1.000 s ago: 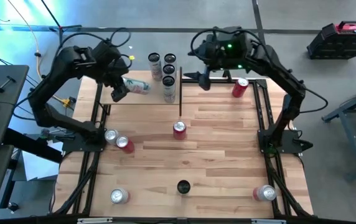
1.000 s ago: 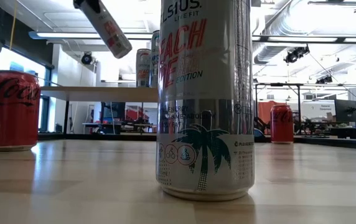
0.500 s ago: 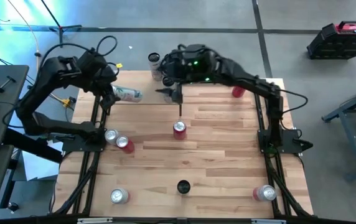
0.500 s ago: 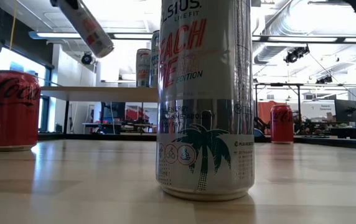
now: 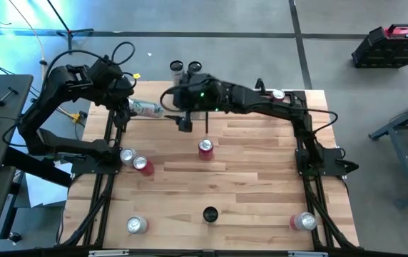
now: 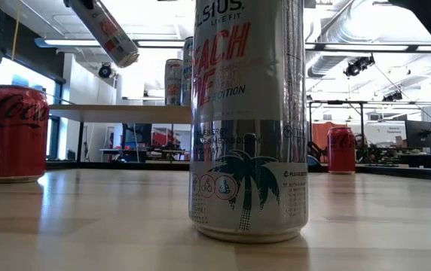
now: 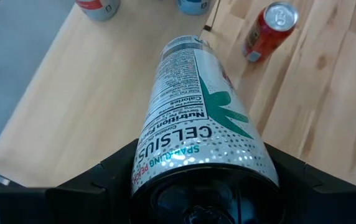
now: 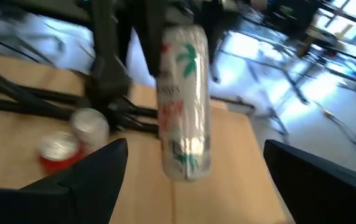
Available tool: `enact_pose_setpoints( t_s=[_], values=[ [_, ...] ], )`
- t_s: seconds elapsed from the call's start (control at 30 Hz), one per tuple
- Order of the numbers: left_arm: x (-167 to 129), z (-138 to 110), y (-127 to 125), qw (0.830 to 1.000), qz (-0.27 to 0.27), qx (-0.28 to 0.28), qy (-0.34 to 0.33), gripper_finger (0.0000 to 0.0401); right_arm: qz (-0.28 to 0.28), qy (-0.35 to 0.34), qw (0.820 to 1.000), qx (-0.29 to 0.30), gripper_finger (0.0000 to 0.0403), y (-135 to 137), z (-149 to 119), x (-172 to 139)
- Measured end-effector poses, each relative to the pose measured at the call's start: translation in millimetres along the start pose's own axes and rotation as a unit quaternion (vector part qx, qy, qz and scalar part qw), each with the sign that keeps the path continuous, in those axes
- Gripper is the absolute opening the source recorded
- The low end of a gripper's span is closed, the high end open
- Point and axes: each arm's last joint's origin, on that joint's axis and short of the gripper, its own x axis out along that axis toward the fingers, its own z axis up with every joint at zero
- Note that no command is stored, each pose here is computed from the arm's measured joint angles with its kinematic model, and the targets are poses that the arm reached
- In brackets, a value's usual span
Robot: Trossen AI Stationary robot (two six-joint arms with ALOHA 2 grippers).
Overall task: Place canned beverage on shelf
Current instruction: Put the left pink soda can on the shelf aligned with the other pink soda can
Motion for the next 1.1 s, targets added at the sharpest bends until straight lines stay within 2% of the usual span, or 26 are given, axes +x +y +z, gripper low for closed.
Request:
enact_pose_setpoints(
  t_s=[0.1,0.23,0.4,0.67,1.1],
  values=[
    [0.0,-0.1,0.3,1.0,0.006,0.006,0.001,0.024,-0.047,0.023,0.998,-0.023,0.0362,12.7,-0.8,6.4],
    [-0.8,0.6,0.7,1.0,0.012,-0.011,-0.007,0.024,-0.099,0.034,0.991,-0.085,0.0362,31.5,2.7,13.4],
    [-1.5,1.5,0.8,1.0,0.015,-0.017,-0.016,0.0241,-0.113,0.041,0.983,-0.138,0.0362,51.6,-1.7,31.6],
    [-10.9,3.0,-5.6,0.999,-0.003,-0.018,-0.036,0.0241,-0.166,0.066,0.974,-0.138,0.0362,55.0,-9.8,45.7],
    [-32.5,8.9,-14.3,0.995,-0.021,-0.022,-0.097,0.0241,-0.186,0.062,0.971,-0.14,0.0362,53.7,-7.5,45.2]
  ],
)
